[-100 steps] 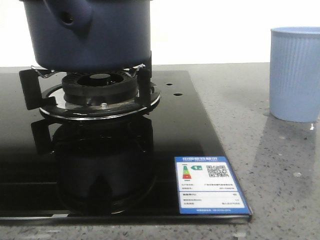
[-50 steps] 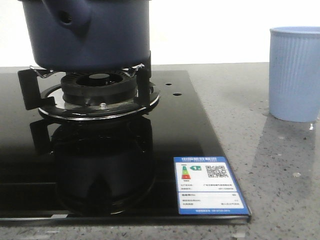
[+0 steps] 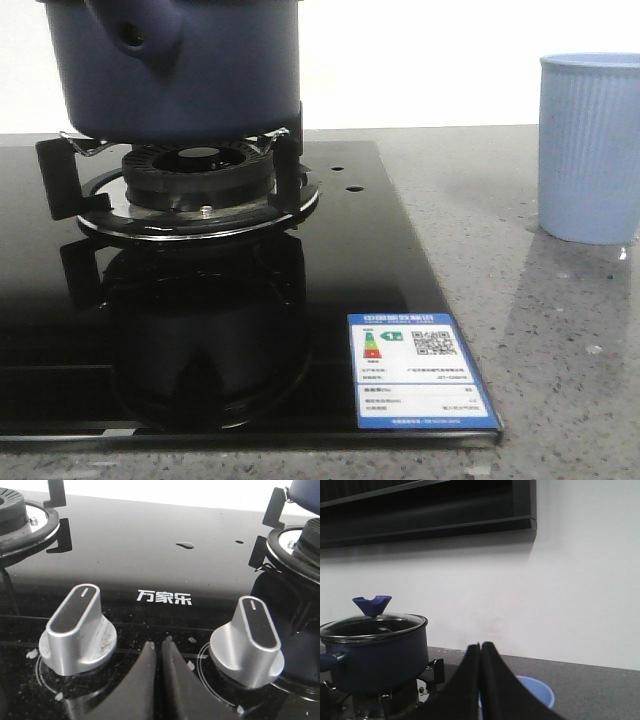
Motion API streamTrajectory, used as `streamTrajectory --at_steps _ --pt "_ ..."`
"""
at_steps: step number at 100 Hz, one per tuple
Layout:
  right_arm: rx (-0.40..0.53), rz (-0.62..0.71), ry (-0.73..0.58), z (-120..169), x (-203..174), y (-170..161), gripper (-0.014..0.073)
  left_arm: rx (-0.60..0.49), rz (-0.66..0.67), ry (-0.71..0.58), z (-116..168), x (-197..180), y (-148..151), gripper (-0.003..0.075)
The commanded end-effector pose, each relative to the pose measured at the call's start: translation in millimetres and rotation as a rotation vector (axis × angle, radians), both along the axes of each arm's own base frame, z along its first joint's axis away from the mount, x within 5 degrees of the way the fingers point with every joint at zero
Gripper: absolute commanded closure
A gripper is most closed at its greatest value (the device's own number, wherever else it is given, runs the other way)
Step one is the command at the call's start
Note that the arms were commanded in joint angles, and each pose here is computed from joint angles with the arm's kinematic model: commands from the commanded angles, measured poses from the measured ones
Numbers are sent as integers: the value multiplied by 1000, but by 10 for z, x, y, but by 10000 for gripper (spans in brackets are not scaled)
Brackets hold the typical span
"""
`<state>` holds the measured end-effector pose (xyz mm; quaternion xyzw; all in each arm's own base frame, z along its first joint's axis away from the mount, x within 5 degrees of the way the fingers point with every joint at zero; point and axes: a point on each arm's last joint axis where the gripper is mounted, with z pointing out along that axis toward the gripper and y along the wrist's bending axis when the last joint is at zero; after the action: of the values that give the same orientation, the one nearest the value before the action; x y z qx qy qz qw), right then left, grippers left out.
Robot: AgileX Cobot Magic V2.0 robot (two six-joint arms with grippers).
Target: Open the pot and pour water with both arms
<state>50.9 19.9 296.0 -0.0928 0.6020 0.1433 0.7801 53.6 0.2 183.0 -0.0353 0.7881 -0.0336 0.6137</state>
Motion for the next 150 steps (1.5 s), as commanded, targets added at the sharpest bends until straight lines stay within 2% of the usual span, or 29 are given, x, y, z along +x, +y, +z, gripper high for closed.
streamTrajectory --at_steps 1,12,19,24,31,56,69,80,95,150 --pt "-5 7 -22 67 -9 7 669 -14 0 -29 -82 2 -3 739" --pt "4 -30 57 -87 44 -20 669 -14 0 -29 -82 2 -3 739" --pt "-72 -62 84 -214 77 -26 669 -14 0 -29 -82 2 -3 739" --pt "-163 -87 85 -314 97 -26 669 -14 0 -29 -82 2 -3 739" --pt "-213 -118 115 -457 125 -38 669 -14 0 -29 -82 2 -3 739" --pt "-160 -192 273 -968 141 -100 669 -14 0 -29 -82 2 -3 739" --pt "-119 -216 355 -1045 79 -137 669 -14 0 -29 -82 2 -3 739" --pt "-136 -240 446 -1147 22 -170 669 -14 0 -29 -82 2 -3 739" --pt "-202 -245 426 -1144 21 -173 669 -14 0 -29 -82 2 -3 739" --pt "-201 -245 424 -1142 21 -172 669 -14 0 -29 -82 2 -3 739"
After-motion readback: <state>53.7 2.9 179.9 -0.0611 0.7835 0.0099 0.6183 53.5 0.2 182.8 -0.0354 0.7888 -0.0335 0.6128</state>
